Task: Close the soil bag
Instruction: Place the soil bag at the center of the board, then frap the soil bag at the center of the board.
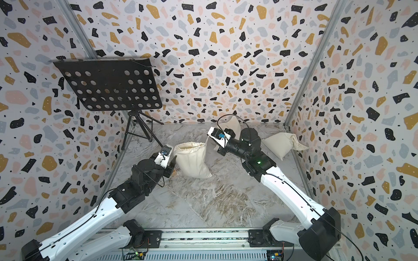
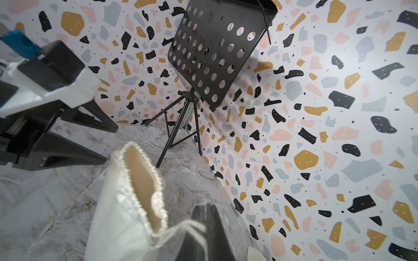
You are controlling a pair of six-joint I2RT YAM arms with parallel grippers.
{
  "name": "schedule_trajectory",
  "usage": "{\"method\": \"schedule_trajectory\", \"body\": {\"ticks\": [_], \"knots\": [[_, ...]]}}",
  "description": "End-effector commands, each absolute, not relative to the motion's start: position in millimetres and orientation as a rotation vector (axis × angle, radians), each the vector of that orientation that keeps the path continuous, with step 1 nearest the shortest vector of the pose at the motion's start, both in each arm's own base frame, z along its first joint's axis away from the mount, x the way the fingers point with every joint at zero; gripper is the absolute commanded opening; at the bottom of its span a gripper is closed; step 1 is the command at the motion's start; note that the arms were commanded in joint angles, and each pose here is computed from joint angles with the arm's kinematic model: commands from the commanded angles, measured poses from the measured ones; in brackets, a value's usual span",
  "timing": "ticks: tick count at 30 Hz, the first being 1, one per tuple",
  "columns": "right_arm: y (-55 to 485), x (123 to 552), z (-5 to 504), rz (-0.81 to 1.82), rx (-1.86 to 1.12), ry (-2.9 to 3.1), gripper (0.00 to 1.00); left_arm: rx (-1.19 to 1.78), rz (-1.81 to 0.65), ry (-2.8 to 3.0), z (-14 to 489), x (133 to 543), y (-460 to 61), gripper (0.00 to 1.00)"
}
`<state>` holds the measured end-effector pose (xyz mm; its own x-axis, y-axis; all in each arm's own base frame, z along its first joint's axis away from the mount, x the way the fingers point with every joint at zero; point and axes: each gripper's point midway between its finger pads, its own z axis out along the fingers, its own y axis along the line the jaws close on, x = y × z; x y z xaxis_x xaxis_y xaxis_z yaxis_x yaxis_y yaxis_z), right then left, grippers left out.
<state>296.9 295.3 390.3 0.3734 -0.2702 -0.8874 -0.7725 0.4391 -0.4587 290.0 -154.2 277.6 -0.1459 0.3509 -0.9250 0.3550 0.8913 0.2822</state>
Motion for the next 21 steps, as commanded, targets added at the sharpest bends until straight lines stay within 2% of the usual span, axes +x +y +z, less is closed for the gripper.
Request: {"method": "schedule_trajectory", "body": {"ticks": [1,4,7,14,21], "knots": [[302.6,291.7,407.1,0.44,-1.115,1.179,0.0,0.558,-0.233,1.599,335.5,278.6,-181.7,0.74],[306.6,291.6,405.9,0.425,-1.126,1.191,0.0,0.667,-0.377,1.563,350.2,269.3,-210.1,0.82],[308.5,288.1,405.5,0.413,-1.142,1.189,0.0,0.751,-0.481,1.525,361.8,263.5,-234.2,0.84],[307.7,290.0,403.1,0.4,-1.126,1.227,0.0,0.922,-0.51,1.456,371.1,253.0,-284.3,0.84],[305.8,285.0,407.3,0.407,-1.117,1.222,0.0,0.943,-0.498,1.437,373.9,256.3,-303.0,0.8]]}}
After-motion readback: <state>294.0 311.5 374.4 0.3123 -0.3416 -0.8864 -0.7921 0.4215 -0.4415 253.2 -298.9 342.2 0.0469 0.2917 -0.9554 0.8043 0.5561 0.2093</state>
